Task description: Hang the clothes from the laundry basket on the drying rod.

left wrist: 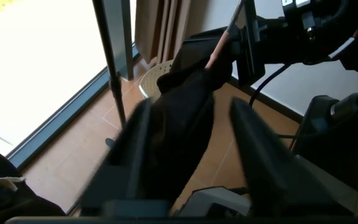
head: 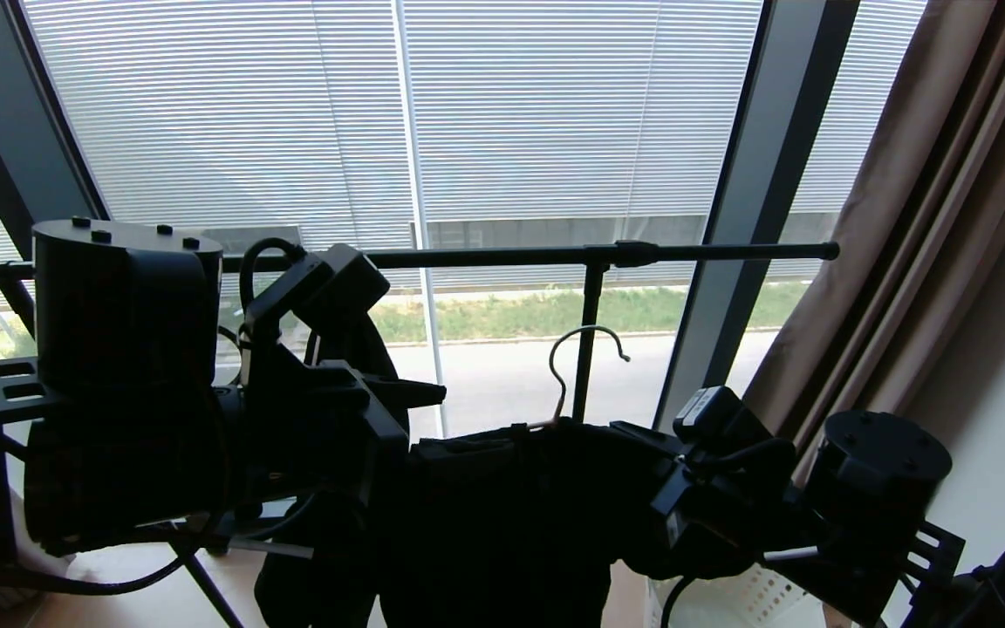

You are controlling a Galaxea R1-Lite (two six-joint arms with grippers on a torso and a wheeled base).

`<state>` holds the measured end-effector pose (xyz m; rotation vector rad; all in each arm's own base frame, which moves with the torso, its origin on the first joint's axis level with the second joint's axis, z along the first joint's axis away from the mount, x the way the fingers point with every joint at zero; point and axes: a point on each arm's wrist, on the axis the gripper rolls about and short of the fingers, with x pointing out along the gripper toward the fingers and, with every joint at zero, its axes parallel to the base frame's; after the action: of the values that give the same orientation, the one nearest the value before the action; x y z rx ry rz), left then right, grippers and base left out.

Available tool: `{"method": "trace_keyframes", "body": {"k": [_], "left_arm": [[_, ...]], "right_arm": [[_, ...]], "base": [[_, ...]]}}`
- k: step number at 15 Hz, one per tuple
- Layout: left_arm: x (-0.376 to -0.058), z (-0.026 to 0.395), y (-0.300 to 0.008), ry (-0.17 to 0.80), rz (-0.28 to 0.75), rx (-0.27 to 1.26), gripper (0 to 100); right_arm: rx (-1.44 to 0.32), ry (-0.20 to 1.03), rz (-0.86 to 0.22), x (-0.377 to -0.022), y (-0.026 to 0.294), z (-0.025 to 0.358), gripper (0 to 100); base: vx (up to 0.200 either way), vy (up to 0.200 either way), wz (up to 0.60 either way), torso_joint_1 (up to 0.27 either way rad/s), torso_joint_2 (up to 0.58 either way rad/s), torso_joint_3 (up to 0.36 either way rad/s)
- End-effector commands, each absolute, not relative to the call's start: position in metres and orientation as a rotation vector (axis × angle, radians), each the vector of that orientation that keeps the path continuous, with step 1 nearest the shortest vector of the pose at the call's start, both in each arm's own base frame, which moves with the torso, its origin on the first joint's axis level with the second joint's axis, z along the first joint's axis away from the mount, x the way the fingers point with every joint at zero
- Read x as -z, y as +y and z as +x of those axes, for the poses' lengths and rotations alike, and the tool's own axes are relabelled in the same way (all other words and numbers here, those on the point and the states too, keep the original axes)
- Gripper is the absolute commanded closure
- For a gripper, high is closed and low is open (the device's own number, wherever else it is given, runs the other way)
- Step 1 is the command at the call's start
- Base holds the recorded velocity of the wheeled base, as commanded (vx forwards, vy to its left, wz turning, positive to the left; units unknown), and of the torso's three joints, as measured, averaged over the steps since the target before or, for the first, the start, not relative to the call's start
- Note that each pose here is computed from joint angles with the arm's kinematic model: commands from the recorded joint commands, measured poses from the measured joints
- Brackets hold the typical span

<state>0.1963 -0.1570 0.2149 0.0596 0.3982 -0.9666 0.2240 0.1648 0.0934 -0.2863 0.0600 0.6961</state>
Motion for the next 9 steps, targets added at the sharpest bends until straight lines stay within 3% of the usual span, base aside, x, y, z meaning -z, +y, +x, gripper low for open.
{"method": "trace_keyframes", "body": {"k": [1,9], "left_arm": [[-0.220,0.193,-0.154,0.379,0.054,0.965,0],[-0.213,0.179,-0.126,0.381,0.054,0.906,0]], "right_arm": [[-0.695,0.060,-0.286,-0.093,0.165,0.225,100],[-0.691,0.060,-0.284,-0.093,0.164,0.226,100]], "base": [[0.000,0.000,0.00,0.000,0.00,0.000],[0.000,0.000,0.00,0.000,0.00,0.000]]}}
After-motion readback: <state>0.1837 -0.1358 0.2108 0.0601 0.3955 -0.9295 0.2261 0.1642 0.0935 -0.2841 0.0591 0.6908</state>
